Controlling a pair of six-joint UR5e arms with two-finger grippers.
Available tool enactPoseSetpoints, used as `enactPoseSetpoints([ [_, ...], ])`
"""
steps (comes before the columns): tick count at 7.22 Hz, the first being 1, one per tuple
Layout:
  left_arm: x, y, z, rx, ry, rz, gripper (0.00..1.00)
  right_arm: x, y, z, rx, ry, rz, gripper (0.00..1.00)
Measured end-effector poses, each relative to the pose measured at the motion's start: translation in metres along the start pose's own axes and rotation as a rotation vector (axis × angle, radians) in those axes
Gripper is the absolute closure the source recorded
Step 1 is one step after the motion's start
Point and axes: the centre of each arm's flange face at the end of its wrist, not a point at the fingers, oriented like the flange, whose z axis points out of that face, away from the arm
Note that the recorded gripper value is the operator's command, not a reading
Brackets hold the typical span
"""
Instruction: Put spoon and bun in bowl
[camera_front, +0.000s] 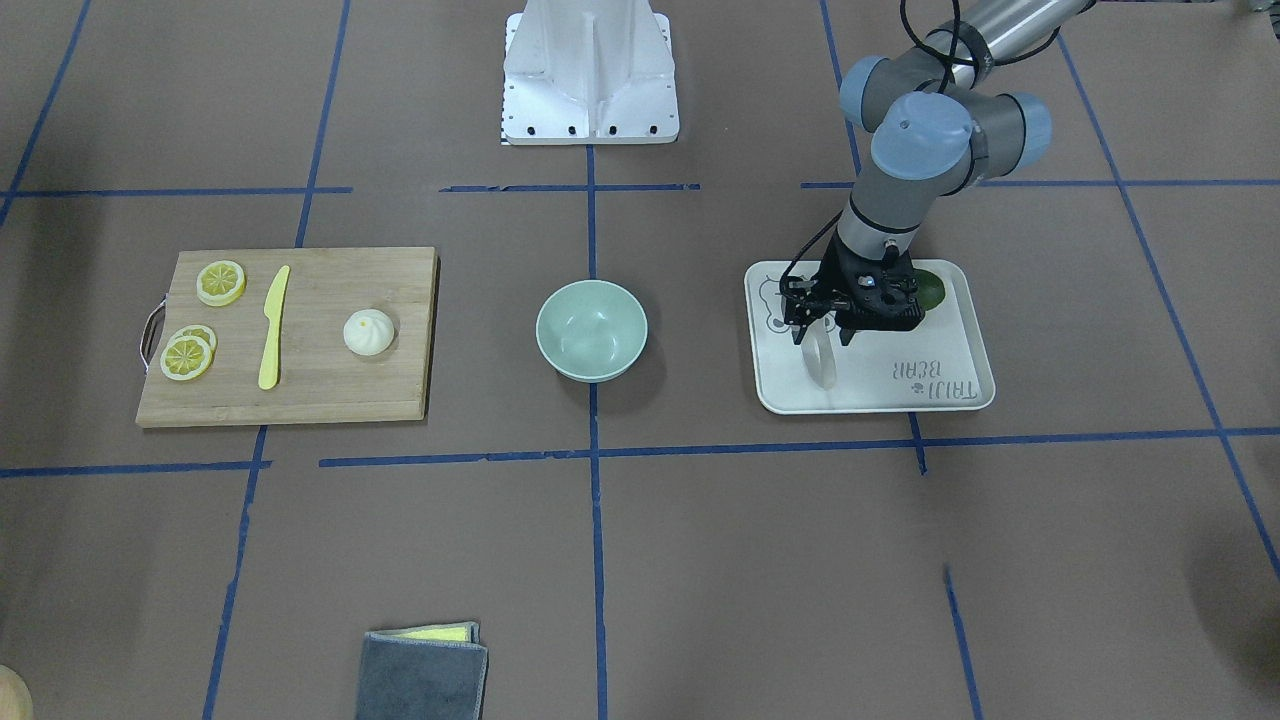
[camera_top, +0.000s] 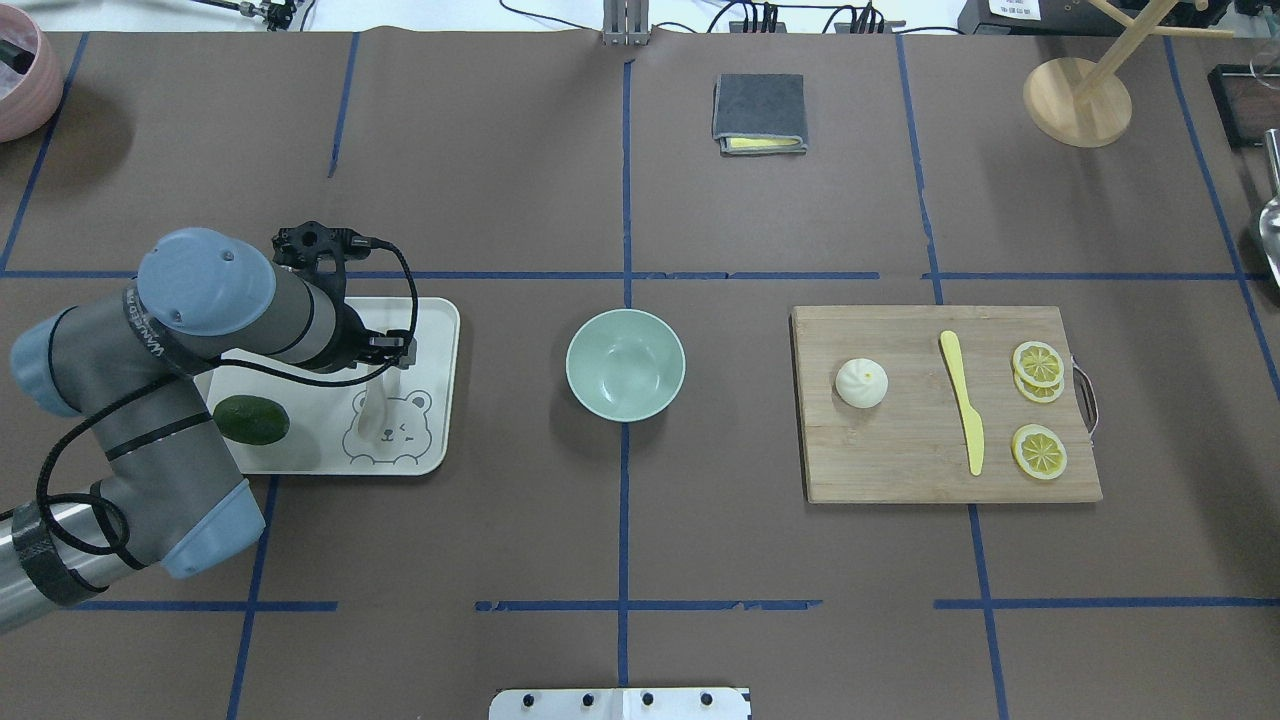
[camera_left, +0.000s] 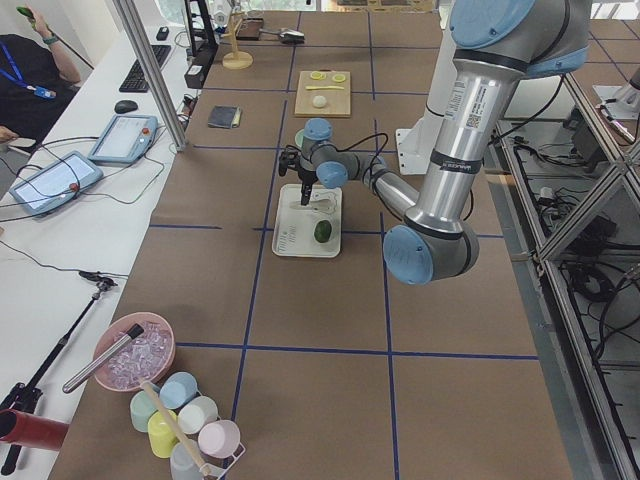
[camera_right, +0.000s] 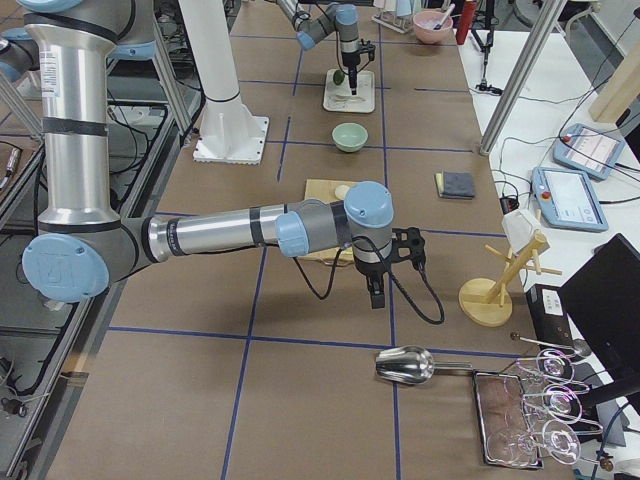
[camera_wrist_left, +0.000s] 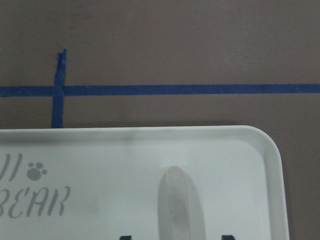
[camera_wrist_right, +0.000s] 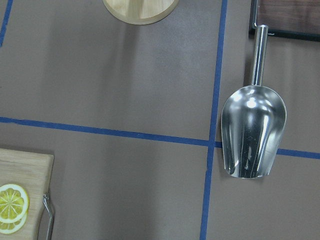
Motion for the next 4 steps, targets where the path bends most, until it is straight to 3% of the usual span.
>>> enactPoseSetpoints([
  [2, -0.001, 0.003, 0.009, -0.009, -0.015, 0.002, 0.4, 0.002, 0.003, 0.002, -0.003, -0.001, 0.002, 0.0],
  [3, -0.002, 0.003, 0.013, -0.013, -0.022, 0.001, 0.52, 0.003, 0.004, 0.003, -0.001, -0.001, 0.0, 0.0],
  [4, -0.003, 0.003, 0.015, -0.014, -0.025, 0.001, 0.77, 0.005, 0.005, 0.004, 0.001, -0.002, -0.002, 0.0],
])
